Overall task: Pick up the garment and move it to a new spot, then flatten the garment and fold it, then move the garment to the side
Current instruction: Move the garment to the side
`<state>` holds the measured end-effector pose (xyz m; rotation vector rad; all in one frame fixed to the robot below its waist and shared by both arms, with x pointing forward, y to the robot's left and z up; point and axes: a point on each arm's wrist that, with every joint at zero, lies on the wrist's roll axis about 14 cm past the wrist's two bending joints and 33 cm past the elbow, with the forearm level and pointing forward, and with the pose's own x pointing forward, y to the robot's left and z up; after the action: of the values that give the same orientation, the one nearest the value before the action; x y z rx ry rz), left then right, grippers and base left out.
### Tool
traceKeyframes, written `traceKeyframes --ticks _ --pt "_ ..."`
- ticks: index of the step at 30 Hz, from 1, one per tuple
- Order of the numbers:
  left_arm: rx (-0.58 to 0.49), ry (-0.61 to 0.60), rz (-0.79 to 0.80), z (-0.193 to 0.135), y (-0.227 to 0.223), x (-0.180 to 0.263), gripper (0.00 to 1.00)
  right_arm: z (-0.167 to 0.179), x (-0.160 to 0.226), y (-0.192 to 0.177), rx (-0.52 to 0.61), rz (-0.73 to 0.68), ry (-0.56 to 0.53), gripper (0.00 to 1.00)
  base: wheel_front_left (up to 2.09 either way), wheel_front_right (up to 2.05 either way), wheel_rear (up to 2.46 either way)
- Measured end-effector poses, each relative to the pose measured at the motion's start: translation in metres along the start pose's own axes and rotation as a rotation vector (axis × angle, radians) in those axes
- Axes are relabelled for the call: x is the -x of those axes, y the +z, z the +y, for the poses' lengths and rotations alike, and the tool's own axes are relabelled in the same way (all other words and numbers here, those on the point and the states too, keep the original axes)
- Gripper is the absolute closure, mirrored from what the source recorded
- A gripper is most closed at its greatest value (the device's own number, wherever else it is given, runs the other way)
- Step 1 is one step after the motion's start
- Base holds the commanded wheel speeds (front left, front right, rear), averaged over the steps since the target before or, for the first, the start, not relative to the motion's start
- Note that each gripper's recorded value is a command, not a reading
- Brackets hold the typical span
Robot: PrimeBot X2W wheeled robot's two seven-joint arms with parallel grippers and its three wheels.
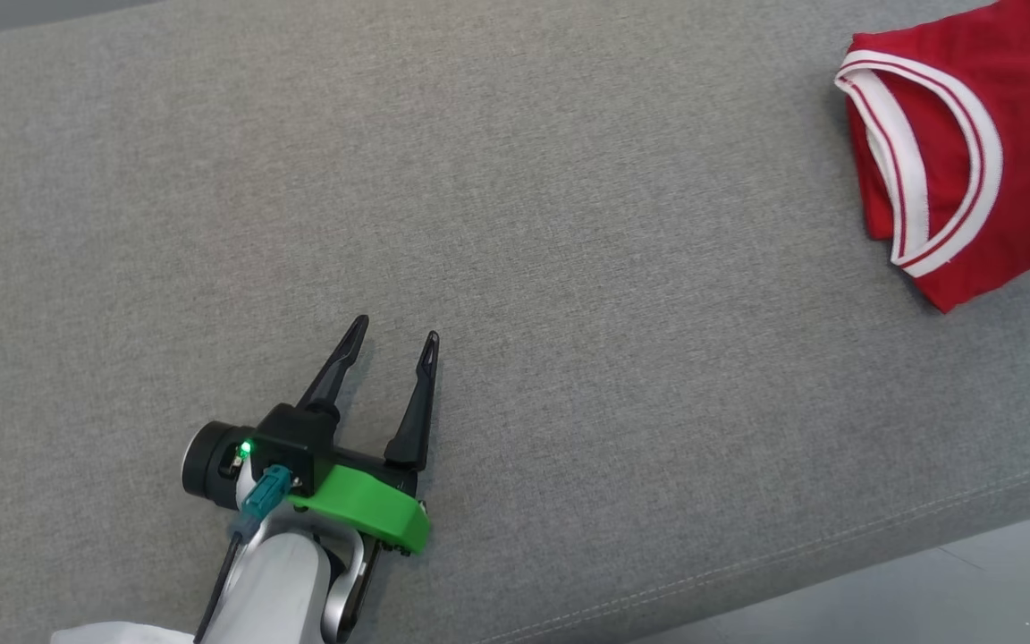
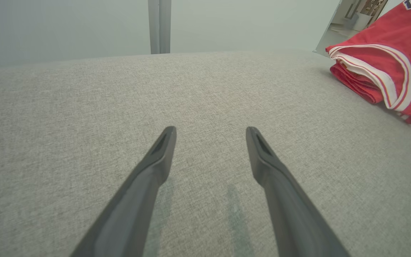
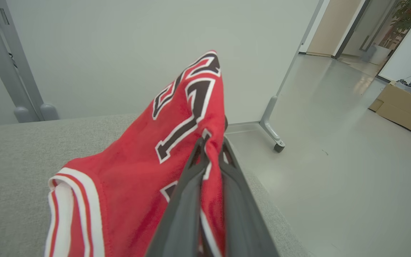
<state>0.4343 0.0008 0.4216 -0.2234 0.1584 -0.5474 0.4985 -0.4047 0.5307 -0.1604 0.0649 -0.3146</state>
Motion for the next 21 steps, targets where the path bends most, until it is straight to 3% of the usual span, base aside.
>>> traceKeyframes --ticks 6,7,8,16,21 --pt "-0.018 0.035 0.016 0.017 -0.007 0.002 0.0 -0.017 -0.011 -0.024 0.037 0.061 -0.07 1.0 0.0 0.0 0.0" --pt "-0.02 0.042 0.017 0.02 -0.007 0.002 0.0 -0.019 -0.013 -0.025 0.048 0.064 -0.078 0.05 0.0 0.0 0.0" --pt "-0.022 0.049 0.02 0.023 -0.008 0.003 0.0 -0.02 -0.014 -0.028 0.074 0.073 -0.081 0.0 0.0 0.0 0.0" --pt "-0.04 0.084 0.013 0.035 -0.004 0.009 0.0 -0.016 -0.017 -0.035 0.122 0.085 -0.113 0.0 0.0 0.0 0.0" --pt "-0.047 0.112 -0.014 0.037 0.008 0.014 0.0 0.051 -0.015 -0.016 0.106 0.004 0.025 0.0 0.0 0.0 0.0"
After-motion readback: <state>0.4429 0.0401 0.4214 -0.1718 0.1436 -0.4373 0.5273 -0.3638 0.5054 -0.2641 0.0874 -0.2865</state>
